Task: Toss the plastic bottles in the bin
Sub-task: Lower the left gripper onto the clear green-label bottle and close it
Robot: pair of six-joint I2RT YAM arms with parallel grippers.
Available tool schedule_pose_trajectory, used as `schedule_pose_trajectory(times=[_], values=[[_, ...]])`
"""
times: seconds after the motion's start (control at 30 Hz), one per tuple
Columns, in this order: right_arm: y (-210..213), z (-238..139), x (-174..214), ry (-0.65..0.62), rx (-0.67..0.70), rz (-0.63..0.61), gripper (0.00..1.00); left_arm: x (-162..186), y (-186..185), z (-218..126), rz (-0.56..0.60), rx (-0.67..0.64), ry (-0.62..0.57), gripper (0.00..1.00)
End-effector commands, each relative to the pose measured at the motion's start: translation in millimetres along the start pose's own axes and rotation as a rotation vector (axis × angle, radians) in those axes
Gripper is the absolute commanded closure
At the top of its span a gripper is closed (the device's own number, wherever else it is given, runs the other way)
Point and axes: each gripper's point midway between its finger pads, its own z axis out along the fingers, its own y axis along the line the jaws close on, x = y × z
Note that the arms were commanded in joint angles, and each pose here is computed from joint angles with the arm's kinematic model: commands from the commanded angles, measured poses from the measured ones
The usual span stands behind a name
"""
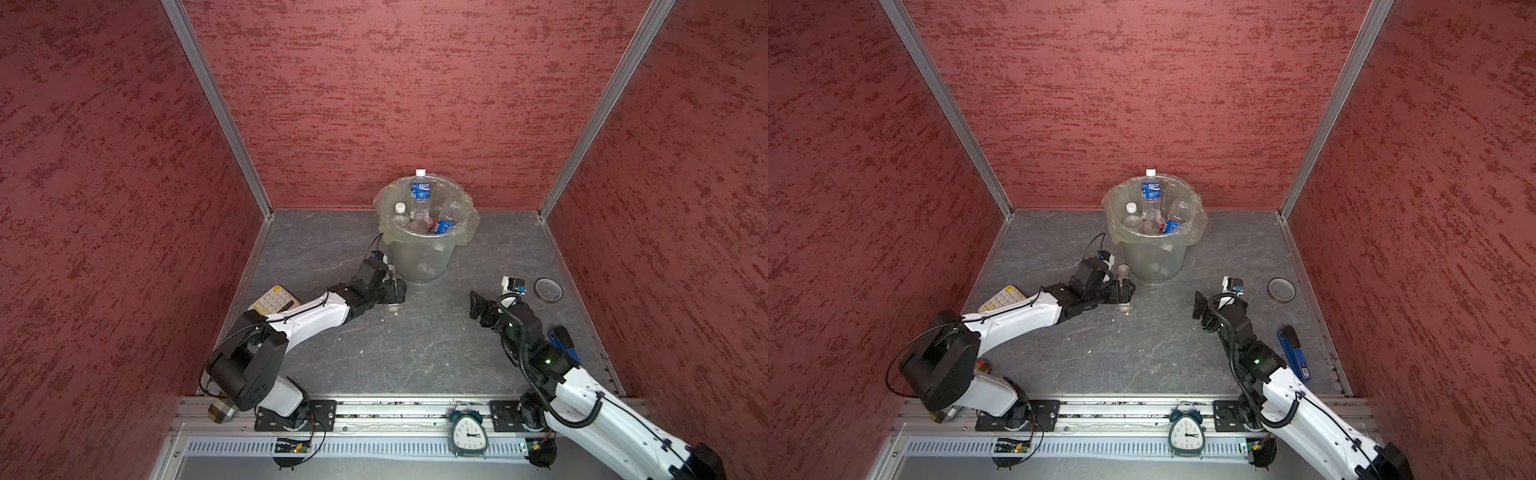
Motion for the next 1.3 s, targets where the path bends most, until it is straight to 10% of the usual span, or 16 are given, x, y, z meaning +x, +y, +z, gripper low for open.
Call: schedule_pose_trajectory(times=[0.0,0.2,1.27], values=[[-2,0,-5,-0.029,0.014,0.028,0.01,2,6,6,0.005,-0.094,0.023,0.01],[-1,4,-2,-0.013,0.017,0.021,0.01,3,26,15,0.022,-0.28,0.064,0.04],[2,11,3,0.011,0.011,0.007,0.01,17,34,50,0.041,-0.364,0.207,0.31]])
